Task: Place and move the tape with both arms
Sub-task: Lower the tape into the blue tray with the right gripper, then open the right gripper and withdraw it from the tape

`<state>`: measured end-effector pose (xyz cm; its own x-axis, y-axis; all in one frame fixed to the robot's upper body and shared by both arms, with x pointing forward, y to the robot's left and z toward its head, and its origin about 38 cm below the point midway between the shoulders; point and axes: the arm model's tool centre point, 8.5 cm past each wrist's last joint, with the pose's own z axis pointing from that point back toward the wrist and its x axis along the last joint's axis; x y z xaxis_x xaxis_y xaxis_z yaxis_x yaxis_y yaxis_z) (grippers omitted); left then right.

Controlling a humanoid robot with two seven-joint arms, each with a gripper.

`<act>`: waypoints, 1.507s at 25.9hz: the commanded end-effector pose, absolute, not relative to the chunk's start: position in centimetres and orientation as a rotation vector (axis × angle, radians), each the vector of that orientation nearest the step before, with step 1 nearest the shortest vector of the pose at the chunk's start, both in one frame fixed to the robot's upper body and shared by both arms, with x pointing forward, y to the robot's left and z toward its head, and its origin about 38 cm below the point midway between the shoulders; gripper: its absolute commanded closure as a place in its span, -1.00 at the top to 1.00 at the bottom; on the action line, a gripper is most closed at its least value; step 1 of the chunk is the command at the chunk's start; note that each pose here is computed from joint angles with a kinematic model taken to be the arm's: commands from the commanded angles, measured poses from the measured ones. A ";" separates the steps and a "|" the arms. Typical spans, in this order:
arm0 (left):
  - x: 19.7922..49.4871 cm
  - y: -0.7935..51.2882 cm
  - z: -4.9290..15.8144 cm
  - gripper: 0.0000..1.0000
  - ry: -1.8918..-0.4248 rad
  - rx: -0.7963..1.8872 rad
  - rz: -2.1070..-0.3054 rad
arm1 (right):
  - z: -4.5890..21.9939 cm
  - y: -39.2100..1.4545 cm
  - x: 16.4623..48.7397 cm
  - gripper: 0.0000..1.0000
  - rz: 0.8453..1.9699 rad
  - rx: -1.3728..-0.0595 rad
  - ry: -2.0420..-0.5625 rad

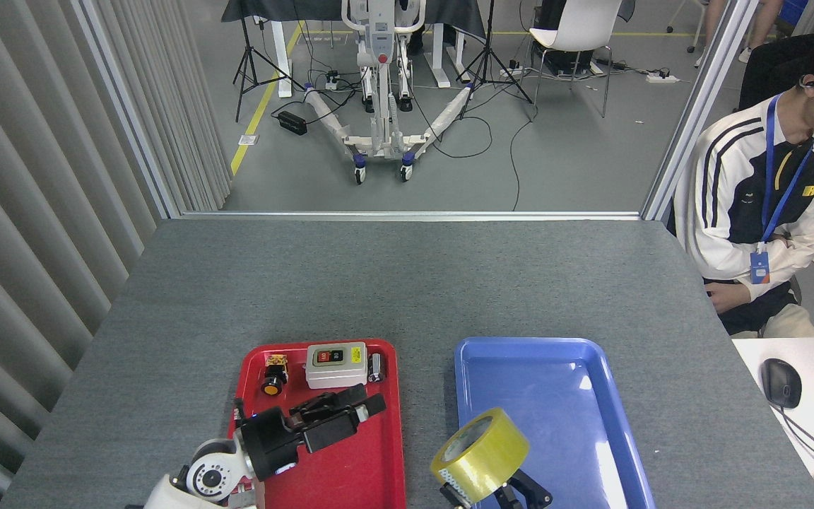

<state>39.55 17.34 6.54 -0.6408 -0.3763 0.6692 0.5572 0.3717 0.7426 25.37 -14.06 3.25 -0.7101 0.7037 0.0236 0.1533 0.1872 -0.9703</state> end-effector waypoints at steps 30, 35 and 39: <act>35.8 25.0 6.3 1.00 -1.403 1.044 -1.227 | 4.0 -21.5 35.0 1.00 1.773 -0.460 -0.597; 35.9 25.3 6.5 1.00 -1.399 1.051 -1.218 | 4.5 -21.4 35.6 1.00 1.718 -0.563 -0.734; 36.1 25.6 6.7 1.00 -1.378 1.082 -1.212 | 5.4 -22.2 36.1 1.00 1.590 -0.737 -0.925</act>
